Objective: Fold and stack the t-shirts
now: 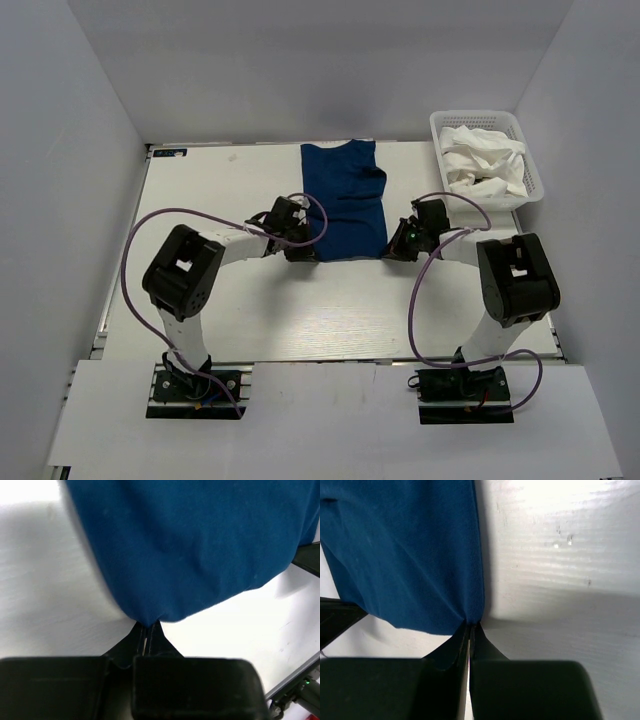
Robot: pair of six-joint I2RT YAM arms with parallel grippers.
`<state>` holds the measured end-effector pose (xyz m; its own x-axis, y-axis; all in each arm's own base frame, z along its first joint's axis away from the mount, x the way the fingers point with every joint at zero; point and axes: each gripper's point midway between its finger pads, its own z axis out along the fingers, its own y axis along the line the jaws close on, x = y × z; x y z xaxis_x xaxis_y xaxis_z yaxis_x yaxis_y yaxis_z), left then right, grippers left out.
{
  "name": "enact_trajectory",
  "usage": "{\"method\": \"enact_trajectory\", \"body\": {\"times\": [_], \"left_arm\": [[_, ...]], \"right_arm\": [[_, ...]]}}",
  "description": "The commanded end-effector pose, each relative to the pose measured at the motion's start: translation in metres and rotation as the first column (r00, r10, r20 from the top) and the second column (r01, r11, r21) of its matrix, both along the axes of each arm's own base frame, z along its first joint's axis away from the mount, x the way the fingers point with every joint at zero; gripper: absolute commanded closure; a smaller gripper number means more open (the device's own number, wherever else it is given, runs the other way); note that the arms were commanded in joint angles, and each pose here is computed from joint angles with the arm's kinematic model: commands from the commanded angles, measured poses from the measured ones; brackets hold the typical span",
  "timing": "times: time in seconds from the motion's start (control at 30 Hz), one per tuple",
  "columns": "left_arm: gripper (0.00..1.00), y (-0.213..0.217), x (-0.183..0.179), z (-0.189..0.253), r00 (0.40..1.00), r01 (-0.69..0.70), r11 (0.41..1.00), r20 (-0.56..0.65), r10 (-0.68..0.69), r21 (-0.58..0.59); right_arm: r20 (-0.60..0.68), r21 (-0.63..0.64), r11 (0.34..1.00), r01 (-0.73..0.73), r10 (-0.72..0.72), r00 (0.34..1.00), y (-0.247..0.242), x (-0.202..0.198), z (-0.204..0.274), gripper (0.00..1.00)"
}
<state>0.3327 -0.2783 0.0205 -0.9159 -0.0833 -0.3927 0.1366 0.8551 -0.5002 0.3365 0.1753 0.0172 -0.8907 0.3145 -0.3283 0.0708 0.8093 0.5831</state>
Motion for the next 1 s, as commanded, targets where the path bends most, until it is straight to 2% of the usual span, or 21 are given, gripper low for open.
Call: {"method": "enact_trajectory", "body": {"times": [0.0,0.03,0.1,0.13,0.17,0.27,0.3,0.4,0.43,0.57,0.63,0.67,0.8,0.97], "left_arm": [[1.0,0.016,-0.015,0.0,1.0,-0.005,0.998,0.021,0.003,0.06],[1.0,0.018,-0.016,0.015,0.998,-0.012,0.999,0.056,0.009,0.047],[1.0,0.02,-0.027,0.019,0.997,-0.006,0.998,0.075,0.002,0.056],[1.0,0.016,-0.034,0.024,0.997,0.012,0.999,0.078,-0.016,0.043],[1.0,0.006,-0.04,0.04,0.993,0.045,0.999,0.105,-0.046,0.01],[1.0,0.003,-0.07,0.049,0.995,0.06,0.998,0.076,-0.059,-0.008],[1.0,0.003,-0.074,0.073,0.991,0.055,0.998,0.128,-0.049,-0.042],[1.0,0.01,-0.095,0.091,0.986,0.049,0.997,0.161,-0.038,-0.065],[1.0,0.014,-0.1,0.107,0.983,0.045,0.995,0.184,-0.028,-0.092],[1.0,0.007,-0.113,0.133,0.974,0.092,0.987,0.217,-0.062,-0.13],[1.0,0.006,-0.105,0.151,0.967,0.079,0.987,0.253,-0.041,-0.141],[1.0,0.006,-0.101,0.156,0.963,0.068,0.987,0.269,-0.027,-0.143],[1.0,0.006,-0.069,0.193,0.929,-0.021,0.99,0.363,0.072,-0.142],[1.0,0.005,-0.032,0.196,0.917,-0.104,0.992,0.381,0.122,-0.068]], "right_arm": [[0.036,-0.019,0.998,-0.065,0.066,0.997,-0.001,-0.012,0.007,1.0],[0.021,-0.018,0.997,-0.072,0.072,0.997,-0.002,-0.022,0.004,1.0],[0.082,0.001,0.998,-0.068,0.068,0.994,-0.003,-0.027,0.025,1.0],[0.044,-0.001,0.997,-0.078,0.078,0.996,-0.004,-0.048,0.014,1.0],[0.081,0.011,0.996,-0.084,0.083,0.993,-0.003,-0.052,0.026,1.0],[0.073,-0.007,0.996,-0.094,0.095,0.993,-0.011,-0.084,0.034,1.0],[0.121,-0.003,0.997,-0.082,0.082,0.989,-0.014,-0.092,0.049,1.0],[0.095,-0.008,0.997,-0.082,0.082,0.992,-0.018,-0.116,0.052,1.0],[0.192,0.008,0.997,-0.082,0.079,0.978,-0.017,-0.111,0.081,1.0],[0.306,0.017,0.993,-0.114,0.103,0.946,-0.017,-0.113,0.126,1.0],[0.339,-0.007,0.992,-0.129,0.124,0.933,-0.017,-0.107,0.144,1.0],[0.316,-0.015,0.992,-0.129,0.127,0.94,-0.018,-0.108,0.138,1.0],[0.349,0.001,0.995,-0.105,0.098,0.932,-0.013,-0.082,0.164,1.0],[0.392,0.023,0.997,-0.072,0.057,0.918,-0.005,-0.043,0.191,1.0]]}}
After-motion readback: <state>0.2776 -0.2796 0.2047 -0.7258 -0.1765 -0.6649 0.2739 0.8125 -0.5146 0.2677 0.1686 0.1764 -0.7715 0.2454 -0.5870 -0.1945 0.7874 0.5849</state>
